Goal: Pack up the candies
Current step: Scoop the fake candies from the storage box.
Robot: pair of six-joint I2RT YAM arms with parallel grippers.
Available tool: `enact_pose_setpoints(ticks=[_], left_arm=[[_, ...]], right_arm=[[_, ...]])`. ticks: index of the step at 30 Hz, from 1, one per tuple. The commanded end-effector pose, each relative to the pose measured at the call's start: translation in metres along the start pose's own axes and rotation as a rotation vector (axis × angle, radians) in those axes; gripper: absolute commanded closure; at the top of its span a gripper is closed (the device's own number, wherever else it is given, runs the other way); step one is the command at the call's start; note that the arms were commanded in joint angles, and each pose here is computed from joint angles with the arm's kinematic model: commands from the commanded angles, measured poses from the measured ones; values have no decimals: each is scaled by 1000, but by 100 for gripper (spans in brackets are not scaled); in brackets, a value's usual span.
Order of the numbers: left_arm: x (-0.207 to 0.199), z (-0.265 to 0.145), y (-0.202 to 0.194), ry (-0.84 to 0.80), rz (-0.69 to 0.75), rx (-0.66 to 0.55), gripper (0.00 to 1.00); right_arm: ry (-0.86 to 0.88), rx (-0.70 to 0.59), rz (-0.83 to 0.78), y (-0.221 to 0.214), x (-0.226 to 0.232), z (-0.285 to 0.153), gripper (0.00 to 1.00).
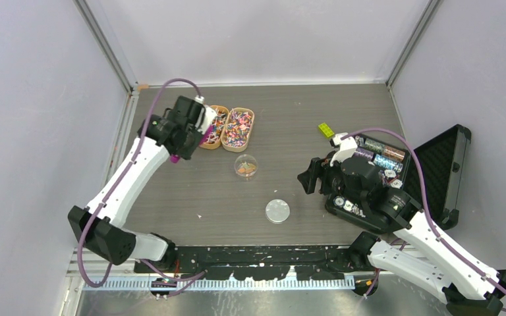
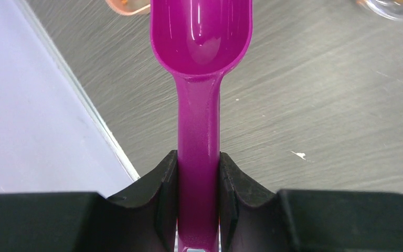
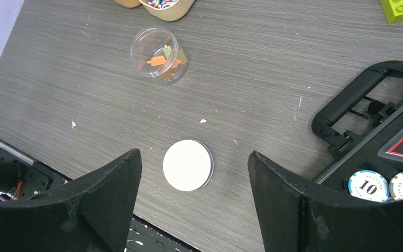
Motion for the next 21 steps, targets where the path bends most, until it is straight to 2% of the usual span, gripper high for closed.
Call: enact_pose_setpoints(ticks=[1,10,15,21], left_arm=[[34,3,-8,68,-157,-56,100],[74,20,-24,90,-248,114,100],[79,36,-21,16,-264,155,100],[97,56,-16,-15,-280,268,100]], right_arm=[[49,-39,19,8,7,-1,22],[32,-16,1,3,5,6,22],[45,4,-1,3,8,7,22],[43,24,-11,2,9,12,22]])
Point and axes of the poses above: each gripper's point midway between its finger pads, its own z axis out along the fingers, its own x axis along the line the jaws close on, y = z × x, the point moved 10 cm from there along -z, back along the fingers, and after that the axes turned 13 degrees about z, right-handed, at the moved point
